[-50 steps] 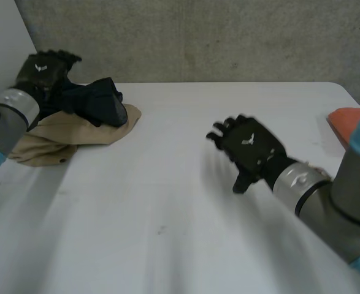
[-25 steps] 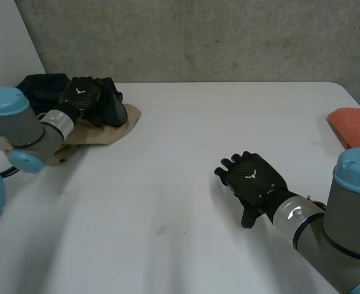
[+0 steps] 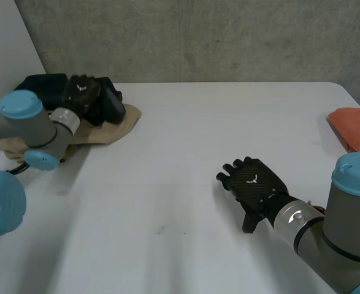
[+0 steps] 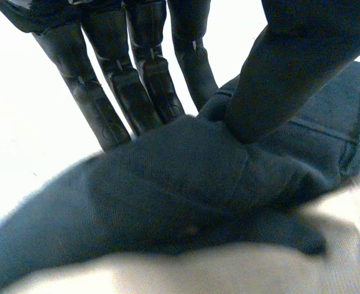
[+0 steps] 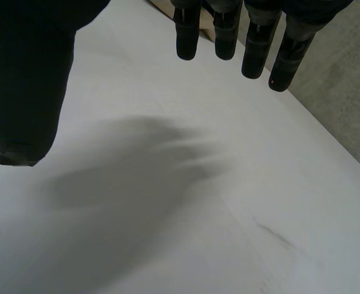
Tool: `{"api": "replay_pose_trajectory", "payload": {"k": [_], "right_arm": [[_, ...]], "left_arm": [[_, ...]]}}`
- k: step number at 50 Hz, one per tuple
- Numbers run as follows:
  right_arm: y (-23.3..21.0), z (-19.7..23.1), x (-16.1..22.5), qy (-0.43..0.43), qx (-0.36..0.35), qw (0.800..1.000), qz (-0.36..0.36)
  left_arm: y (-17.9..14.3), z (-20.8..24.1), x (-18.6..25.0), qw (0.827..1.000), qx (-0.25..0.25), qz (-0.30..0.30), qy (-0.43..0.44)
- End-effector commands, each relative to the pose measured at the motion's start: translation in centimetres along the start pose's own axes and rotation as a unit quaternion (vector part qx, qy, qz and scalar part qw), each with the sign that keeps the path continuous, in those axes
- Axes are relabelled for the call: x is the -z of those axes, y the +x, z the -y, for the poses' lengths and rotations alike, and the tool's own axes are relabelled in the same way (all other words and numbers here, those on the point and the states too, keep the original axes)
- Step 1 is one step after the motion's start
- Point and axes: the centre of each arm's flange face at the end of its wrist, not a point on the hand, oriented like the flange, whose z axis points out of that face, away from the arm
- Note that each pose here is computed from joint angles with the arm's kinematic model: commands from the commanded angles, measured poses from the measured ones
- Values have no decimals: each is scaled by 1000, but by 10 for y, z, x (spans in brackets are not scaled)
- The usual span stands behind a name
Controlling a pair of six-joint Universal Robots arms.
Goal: Fold the laundry.
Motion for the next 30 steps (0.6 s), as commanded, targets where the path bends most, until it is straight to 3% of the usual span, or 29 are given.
{"api": "replay_pose_trajectory", "payload": {"k": [1,4,7,12,15,16,20,23,27,30], "right_arm": [[12,-5,-2,-8,-9,1000,-16],[19,-7,-3,-11,-18,999,-26],[33,-12,-5,-16,-36,998,-46],[61,-14,-8,-12,-71,994,-87],[77,-16,-8,-12,-92,989,-111],[81,-16,-8,-12,-96,988,-118],[99,-21,-8,-16,-111,983,-149],[114,-24,-8,-16,-114,979,-170],[124,-25,-8,-13,-114,977,-182],[129,-24,-8,-10,-111,977,-184]], "left_arm": [[5,98,23,999,-1,25,40],[23,132,40,998,23,9,61],[66,176,75,992,85,-45,78],[120,228,139,969,186,-130,98],[159,223,162,955,222,-181,78],[191,218,177,944,237,-220,62],[256,203,213,924,238,-298,15],[269,197,223,921,231,-315,-5],[262,203,224,925,223,-307,-11],[239,210,213,934,218,-282,-1]]}}
